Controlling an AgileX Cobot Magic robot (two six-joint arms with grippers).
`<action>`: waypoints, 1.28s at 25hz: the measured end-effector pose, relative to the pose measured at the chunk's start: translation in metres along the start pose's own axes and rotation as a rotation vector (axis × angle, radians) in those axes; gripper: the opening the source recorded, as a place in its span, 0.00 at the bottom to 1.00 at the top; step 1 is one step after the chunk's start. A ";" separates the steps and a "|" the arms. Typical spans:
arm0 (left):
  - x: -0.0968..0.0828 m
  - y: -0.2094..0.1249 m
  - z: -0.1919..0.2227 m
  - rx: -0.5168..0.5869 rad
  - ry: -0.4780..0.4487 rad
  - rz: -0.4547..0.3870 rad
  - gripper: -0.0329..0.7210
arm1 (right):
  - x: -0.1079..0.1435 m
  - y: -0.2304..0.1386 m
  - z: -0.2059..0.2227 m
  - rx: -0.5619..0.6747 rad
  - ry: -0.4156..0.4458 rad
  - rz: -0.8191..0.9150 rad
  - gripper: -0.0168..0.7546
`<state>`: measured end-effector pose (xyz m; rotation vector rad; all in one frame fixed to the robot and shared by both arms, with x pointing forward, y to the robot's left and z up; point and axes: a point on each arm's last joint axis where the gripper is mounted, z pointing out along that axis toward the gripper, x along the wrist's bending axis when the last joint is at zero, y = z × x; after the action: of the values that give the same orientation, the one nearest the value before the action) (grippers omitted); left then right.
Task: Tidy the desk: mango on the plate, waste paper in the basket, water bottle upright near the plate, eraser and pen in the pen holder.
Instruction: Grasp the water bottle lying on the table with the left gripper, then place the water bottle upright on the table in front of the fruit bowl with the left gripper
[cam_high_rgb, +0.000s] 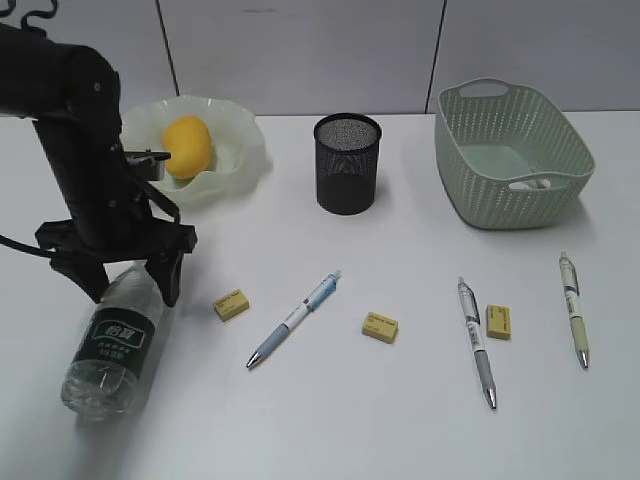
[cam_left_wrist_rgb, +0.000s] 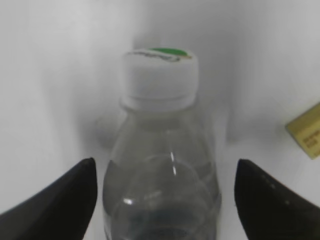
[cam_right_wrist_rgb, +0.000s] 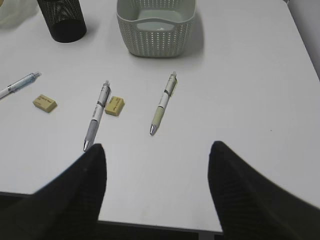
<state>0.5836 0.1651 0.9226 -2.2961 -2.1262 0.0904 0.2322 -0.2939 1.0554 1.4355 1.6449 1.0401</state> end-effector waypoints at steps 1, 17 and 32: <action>0.000 0.002 0.005 0.010 0.005 0.000 0.91 | 0.000 0.000 0.000 0.000 0.000 0.000 0.68; 0.004 -0.002 0.024 0.136 0.069 0.005 0.70 | 0.000 0.000 0.000 -0.001 0.000 0.000 0.68; 0.019 -0.063 -0.047 -0.058 0.016 0.022 0.70 | 0.000 0.000 0.000 -0.001 0.000 0.000 0.68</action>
<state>0.5244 0.1905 0.9719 -2.3439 -2.1244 0.0104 0.2322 -0.2939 1.0554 1.4349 1.6442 1.0406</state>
